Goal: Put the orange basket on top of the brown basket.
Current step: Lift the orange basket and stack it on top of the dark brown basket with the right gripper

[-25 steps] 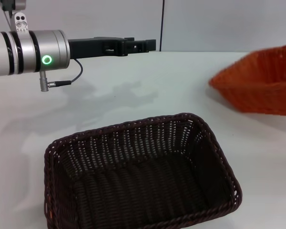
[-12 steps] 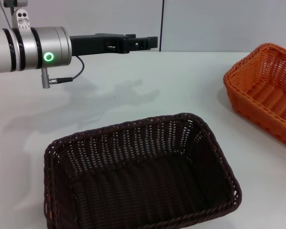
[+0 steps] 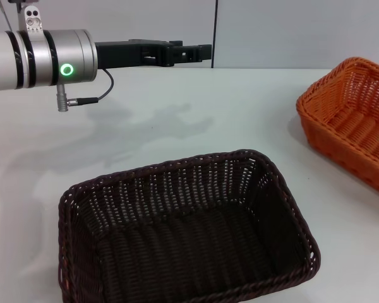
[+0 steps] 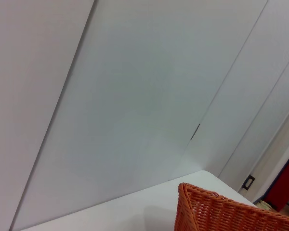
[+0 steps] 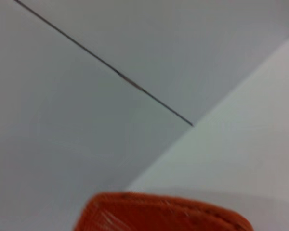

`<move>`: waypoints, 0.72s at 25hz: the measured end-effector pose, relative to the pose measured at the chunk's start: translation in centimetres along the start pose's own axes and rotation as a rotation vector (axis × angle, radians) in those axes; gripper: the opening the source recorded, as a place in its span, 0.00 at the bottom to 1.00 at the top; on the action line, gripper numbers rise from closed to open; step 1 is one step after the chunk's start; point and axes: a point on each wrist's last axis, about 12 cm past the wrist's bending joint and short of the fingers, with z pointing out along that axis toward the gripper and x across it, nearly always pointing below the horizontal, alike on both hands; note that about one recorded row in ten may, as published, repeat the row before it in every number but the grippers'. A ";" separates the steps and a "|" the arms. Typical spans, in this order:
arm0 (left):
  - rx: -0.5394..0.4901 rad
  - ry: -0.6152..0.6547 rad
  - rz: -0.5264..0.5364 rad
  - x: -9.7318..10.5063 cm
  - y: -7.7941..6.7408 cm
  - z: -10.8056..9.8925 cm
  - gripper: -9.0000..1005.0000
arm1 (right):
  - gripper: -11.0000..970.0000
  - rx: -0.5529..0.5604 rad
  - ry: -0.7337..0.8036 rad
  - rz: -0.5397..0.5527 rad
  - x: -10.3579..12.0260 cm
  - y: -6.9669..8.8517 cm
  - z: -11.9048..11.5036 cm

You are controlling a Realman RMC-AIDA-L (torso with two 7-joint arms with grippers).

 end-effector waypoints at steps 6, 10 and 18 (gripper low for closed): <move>-0.001 0.009 0.008 -0.2 -0.1 0.3 0.82 | 0.52 0.118 0.137 0.003 -1.3 0.4 0.0; 0.001 0.037 0.030 -0.3 -0.4 1.2 0.82 | 0.67 0.135 0.180 -0.001 -1.6 0.9 0.6; -0.010 0.037 0.032 -0.3 -0.5 1.6 0.82 | 0.74 0.110 0.233 0.005 -0.9 1.6 2.5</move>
